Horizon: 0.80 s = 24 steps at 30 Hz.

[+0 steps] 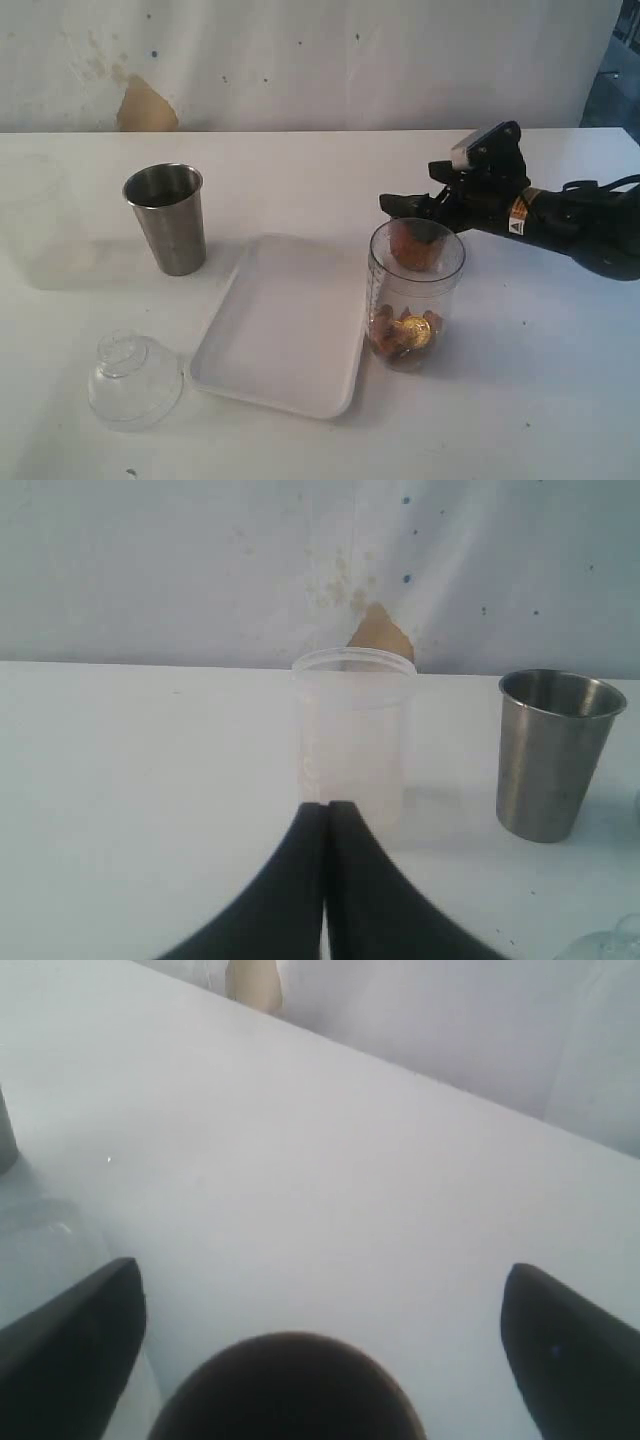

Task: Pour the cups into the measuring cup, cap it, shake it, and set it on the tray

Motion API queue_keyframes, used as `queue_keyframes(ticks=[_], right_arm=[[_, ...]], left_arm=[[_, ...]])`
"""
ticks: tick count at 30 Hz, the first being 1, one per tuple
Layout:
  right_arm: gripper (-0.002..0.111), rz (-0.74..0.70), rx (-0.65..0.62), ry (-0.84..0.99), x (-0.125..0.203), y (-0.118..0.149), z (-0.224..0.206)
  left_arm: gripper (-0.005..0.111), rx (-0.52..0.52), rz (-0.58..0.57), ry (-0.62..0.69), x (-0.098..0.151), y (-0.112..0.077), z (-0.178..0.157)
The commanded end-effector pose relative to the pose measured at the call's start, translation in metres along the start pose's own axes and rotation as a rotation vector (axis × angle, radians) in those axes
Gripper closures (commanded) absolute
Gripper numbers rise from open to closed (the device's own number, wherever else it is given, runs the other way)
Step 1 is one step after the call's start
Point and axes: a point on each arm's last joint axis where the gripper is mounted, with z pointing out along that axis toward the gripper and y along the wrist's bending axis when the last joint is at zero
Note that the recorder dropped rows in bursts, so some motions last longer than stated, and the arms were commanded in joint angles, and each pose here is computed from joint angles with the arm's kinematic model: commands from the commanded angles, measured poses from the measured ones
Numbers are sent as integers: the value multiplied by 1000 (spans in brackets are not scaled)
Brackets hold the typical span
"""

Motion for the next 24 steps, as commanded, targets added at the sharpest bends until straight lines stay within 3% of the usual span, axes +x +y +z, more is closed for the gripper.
queue_keyframes(ticks=[1,6,16,24], right_arm=[[20,-2,19,-55,-28,-1,-7],[25,22,35,-115,-62,1,-19],[74,-5,136,-199,-142,11,-61],[84,6,146,-338,-201,33,-103]], left_arm=[[107,3,-12,-13,0,0,0],[107,3,-12,-13,0,0,0],[107,3,-12,-13,0,0,0],[107,3,-12,-13,0,0,0]])
